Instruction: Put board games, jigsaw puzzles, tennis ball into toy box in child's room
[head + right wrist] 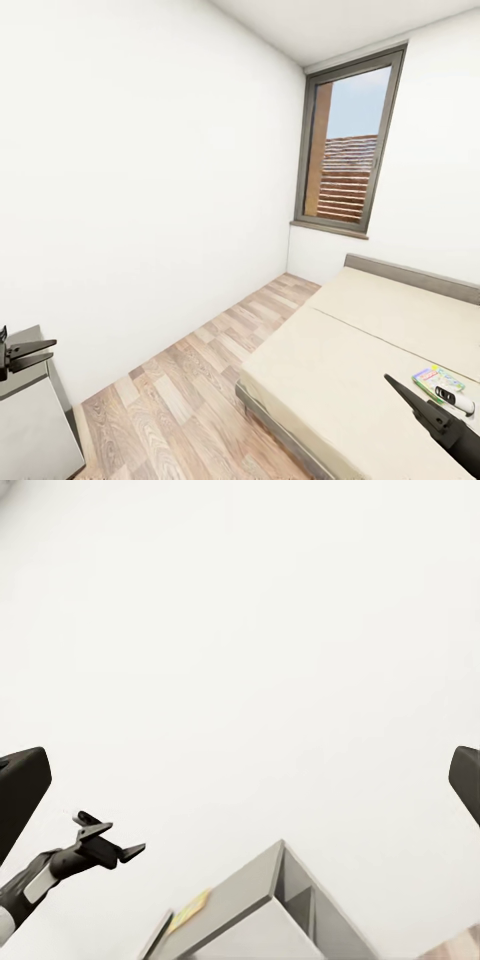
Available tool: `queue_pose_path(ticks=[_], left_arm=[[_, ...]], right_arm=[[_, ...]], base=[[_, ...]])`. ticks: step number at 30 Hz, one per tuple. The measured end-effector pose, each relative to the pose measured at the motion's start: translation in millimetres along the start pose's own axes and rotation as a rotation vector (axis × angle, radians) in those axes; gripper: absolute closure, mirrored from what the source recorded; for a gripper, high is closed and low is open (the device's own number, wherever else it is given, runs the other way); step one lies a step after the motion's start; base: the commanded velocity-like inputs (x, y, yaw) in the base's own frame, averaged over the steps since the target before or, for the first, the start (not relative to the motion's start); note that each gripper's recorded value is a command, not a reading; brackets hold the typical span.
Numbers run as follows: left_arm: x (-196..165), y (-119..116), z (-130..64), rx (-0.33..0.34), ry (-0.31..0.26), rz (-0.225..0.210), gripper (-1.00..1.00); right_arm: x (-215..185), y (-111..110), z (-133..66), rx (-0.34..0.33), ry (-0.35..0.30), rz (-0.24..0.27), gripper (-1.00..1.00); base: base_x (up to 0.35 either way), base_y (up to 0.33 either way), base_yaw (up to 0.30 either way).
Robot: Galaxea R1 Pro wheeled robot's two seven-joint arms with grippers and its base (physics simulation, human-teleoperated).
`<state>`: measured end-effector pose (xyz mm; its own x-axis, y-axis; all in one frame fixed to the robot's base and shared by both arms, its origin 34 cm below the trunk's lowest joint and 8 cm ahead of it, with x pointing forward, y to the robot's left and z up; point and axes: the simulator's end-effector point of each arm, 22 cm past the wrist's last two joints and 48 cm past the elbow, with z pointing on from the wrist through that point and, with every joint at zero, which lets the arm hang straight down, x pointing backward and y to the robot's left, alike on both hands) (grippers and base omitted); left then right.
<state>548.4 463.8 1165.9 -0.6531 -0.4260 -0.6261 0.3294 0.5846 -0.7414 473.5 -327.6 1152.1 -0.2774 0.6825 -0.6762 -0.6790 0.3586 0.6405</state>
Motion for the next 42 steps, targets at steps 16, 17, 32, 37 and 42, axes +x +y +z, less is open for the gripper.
queue_pose_path(ticks=[16, 17, 32, 37, 42], left_arm=[[4.9, 9.7, 5.9, -0.011, 0.017, -0.018, -1.0], [5.2, 10.3, 6.2, -0.012, 0.018, -0.019, -1.0], [8.6, 17.8, 11.0, -0.021, 0.031, -0.031, -1.0], [8.8, 18.2, 11.3, -0.021, 0.031, -0.031, -1.0], [8.9, 18.3, 11.3, -0.022, 0.032, -0.031, -1.0]], right_arm=[[4.8, -10.1, -2.8, 0.02, 0.004, 0.023, -1.0], [5.2, -10.8, -2.9, 0.021, 0.005, 0.025, -1.0], [9.9, -20.1, -5.5, 0.04, 0.005, 0.045, -1.0], [10.5, -21.0, -5.8, 0.042, 0.005, 0.045, -1.0], [10.6, -21.1, -6.0, 0.042, 0.004, 0.045, -1.0]], base=[[-0.018, -0.017, 0.0], [-0.001, -0.001, 0.0], [-0.063, -0.097, -0.078], [-0.129, -0.181, -0.257], [-0.068, -0.111, -0.273]])
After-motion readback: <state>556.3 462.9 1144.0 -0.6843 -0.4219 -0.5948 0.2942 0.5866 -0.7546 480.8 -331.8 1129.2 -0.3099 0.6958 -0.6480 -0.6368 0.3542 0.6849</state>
